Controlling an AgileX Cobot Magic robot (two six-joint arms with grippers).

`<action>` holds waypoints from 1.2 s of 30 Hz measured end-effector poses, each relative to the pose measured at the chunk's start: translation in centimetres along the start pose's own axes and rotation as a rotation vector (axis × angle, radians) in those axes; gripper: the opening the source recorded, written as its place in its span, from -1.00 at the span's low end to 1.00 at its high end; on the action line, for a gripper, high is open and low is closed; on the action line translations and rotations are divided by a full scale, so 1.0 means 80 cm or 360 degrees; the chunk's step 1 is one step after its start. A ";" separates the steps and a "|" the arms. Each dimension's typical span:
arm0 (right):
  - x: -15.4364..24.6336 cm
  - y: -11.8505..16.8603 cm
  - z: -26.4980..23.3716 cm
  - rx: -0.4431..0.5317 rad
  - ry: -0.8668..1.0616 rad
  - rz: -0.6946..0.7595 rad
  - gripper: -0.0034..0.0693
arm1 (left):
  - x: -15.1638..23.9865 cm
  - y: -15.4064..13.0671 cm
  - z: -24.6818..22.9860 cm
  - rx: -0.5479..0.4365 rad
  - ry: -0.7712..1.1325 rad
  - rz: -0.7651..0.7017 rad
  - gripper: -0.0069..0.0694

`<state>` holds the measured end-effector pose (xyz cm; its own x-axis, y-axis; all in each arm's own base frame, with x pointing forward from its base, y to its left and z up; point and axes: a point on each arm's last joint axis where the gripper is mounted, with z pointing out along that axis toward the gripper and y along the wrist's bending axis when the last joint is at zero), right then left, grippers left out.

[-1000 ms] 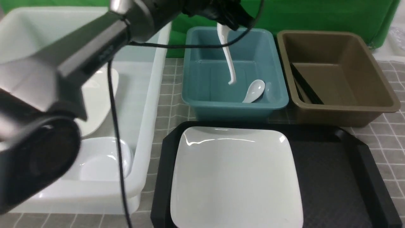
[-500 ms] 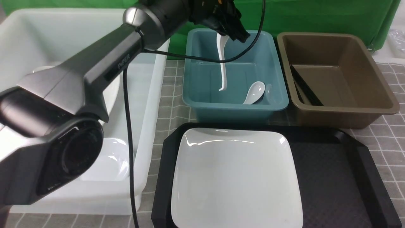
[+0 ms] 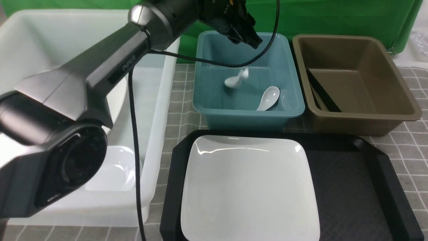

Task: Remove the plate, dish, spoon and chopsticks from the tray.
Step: Use the left arm to grab a plate from the dinner plate

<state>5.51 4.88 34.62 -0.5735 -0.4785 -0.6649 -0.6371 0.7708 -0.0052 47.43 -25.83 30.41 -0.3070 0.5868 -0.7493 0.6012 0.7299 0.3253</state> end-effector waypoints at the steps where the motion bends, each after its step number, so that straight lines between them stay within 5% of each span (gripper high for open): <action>1: 0.000 0.000 0.000 0.0000 0.0000 0.0000 -0.42 | 0.000 0.000 -0.001 0.0005 0.0000 0.0000 -0.13; 5: 0.000 0.000 0.000 0.0001 0.0003 -0.0028 -0.41 | -0.016 0.008 -0.061 0.0073 0.0140 -0.0042 -0.25; 9: 0.000 -0.001 0.000 0.0014 -0.0001 -0.0047 -0.40 | -0.019 -0.003 -0.163 0.0216 0.0335 0.0032 -0.69; 11: 0.000 -0.001 0.000 0.0019 -0.0002 -0.0049 -0.40 | -0.012 -0.014 -0.190 0.0258 0.0380 0.0090 -0.75; 20: -0.004 -0.001 0.000 0.0022 -0.0056 -0.0082 -0.39 | 0.115 -0.164 -0.246 0.0691 0.0576 0.0644 -0.81; 25: -0.008 -0.001 0.000 0.0012 -0.0107 -0.0094 -0.40 | 0.191 -0.223 -0.236 0.0884 0.0724 0.1040 -0.56; 30: -0.008 0.000 0.000 0.0010 -0.0117 -0.0094 -0.39 | 0.215 -0.239 -0.225 0.0914 0.0651 0.1158 -0.04; 36: -0.008 0.000 0.000 0.0010 -0.0117 -0.0094 -0.38 | 0.233 -0.248 -0.206 0.0955 0.0653 0.1329 0.36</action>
<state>5.90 5.16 35.08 -0.4955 -0.4915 -0.7162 -0.6653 0.7448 -0.0508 17.64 -23.59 19.47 0.2071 0.9682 -0.1405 0.9592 -0.1727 0.2240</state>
